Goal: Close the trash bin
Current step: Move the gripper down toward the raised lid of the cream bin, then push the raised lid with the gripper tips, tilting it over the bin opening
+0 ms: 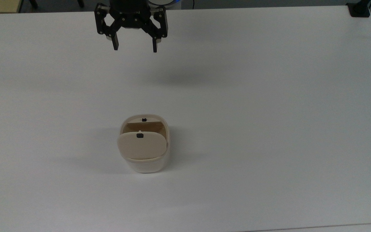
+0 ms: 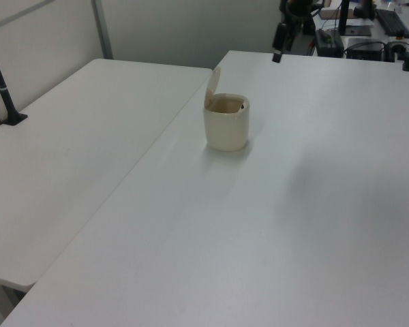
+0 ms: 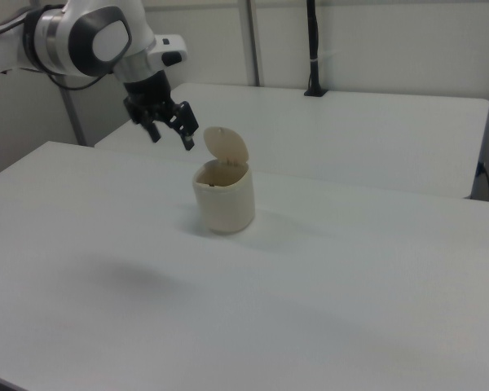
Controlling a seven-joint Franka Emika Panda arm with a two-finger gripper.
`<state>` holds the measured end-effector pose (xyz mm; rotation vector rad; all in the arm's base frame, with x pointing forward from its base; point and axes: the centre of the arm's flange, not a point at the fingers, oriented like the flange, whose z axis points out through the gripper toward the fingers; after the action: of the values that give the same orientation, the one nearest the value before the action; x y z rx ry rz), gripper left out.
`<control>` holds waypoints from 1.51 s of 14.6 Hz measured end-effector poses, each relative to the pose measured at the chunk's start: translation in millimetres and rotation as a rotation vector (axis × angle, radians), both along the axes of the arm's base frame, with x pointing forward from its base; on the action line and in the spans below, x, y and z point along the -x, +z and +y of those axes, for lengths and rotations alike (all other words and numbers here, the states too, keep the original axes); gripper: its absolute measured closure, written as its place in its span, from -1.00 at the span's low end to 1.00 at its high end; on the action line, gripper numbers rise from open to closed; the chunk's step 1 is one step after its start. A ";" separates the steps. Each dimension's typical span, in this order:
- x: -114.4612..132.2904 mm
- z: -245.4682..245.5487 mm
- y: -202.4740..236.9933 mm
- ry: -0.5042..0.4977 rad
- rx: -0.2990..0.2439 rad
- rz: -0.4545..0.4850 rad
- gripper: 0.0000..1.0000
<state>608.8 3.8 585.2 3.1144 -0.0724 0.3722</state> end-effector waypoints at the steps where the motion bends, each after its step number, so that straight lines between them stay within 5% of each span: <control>1: -10.3 1.0 0.4 -0.057 -0.015 -0.053 -0.86; 5: -37.9 17.6 -3.4 -0.277 -0.100 -0.180 -0.50; 12: -78.2 22.8 1.9 -0.695 -0.297 -0.312 0.97; 16: -99.1 18.2 -15.7 -0.842 -0.385 -0.376 0.98; 22: -119.2 20.4 -43.0 -0.891 -0.421 -0.402 0.98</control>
<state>728.0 24.1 542.1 2.8705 -1.6232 1.0006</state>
